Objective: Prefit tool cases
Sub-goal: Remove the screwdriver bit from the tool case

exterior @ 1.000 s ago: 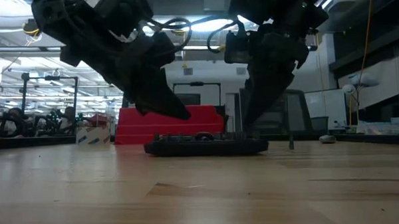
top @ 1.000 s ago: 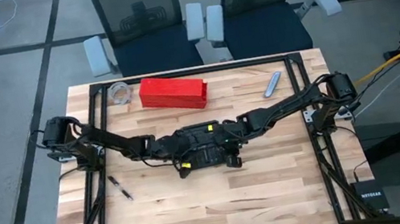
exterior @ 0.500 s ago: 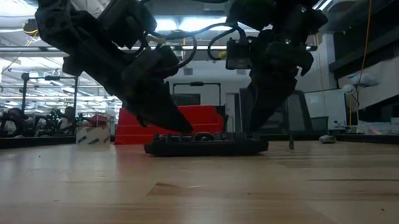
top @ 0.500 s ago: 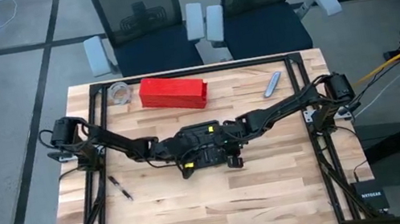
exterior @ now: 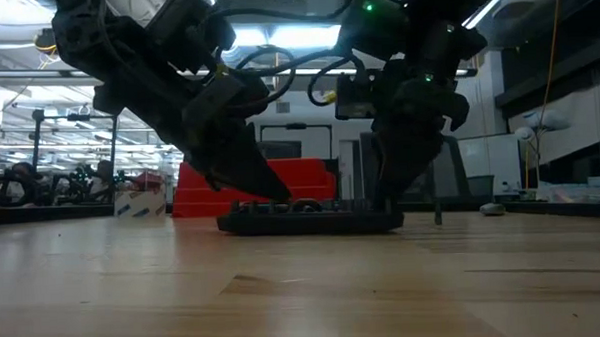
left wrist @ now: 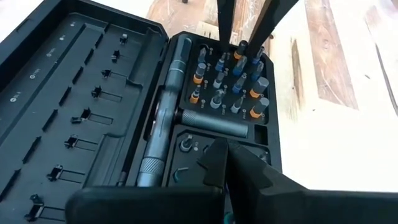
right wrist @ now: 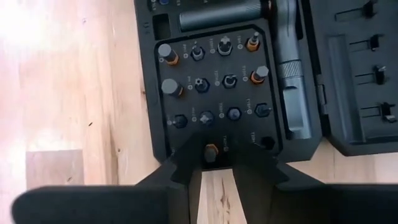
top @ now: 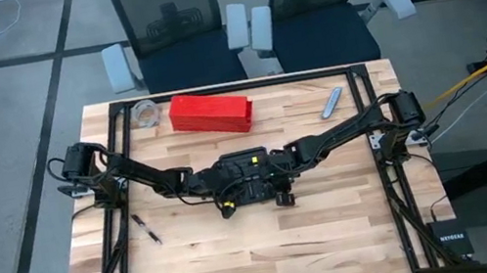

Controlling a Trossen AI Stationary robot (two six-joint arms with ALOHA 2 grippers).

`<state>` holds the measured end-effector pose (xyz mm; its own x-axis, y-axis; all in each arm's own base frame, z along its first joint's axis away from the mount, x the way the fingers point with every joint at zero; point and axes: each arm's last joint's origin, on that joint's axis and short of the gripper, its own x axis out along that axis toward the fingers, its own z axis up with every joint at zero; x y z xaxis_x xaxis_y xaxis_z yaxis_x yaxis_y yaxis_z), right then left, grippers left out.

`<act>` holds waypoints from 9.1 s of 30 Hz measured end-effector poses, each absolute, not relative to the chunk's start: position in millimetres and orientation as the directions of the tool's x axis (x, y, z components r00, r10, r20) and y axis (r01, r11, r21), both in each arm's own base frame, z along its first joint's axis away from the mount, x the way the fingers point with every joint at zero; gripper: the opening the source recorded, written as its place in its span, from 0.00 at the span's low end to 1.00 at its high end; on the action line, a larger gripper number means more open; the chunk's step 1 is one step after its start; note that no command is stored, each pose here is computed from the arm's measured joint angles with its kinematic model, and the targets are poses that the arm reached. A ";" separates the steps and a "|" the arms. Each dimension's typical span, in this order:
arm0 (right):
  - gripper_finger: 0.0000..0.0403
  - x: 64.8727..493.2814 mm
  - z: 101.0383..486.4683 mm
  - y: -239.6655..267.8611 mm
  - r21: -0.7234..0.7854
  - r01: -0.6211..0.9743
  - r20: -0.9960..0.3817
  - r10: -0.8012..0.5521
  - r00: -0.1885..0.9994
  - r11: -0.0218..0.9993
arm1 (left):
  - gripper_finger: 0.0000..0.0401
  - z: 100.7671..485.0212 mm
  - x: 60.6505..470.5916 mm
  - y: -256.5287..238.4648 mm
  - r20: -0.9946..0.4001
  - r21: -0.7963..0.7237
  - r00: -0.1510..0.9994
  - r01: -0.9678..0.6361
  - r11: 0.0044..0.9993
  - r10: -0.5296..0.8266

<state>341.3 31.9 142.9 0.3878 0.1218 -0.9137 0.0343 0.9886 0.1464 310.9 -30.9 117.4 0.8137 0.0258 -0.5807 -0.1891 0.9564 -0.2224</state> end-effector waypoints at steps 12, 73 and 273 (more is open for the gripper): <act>0.02 347.9 153.1 32.4 0.154 0.036 -0.919 0.130 0.372 0.987 | 0.00 117.1 310.6 -30.8 -0.584 -0.227 0.811 -0.195 0.954 0.027; 0.03 226.0 143.1 -25.2 0.170 0.821 -0.911 -0.230 0.342 0.546 | 0.00 116.3 310.1 -30.5 -0.591 -0.223 0.806 -0.200 0.954 0.030; 0.22 350.4 166.1 51.6 0.196 -0.134 -0.870 0.235 0.434 0.972 | 0.00 114.9 309.3 -27.3 -0.604 -0.240 0.796 -0.221 0.945 0.033</act>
<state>350.4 51.6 166.1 0.4337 0.2349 -0.8699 -0.1336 0.9715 0.1958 309.3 -27.3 114.9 0.7963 0.0326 -0.6041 -0.2209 0.9453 -0.2401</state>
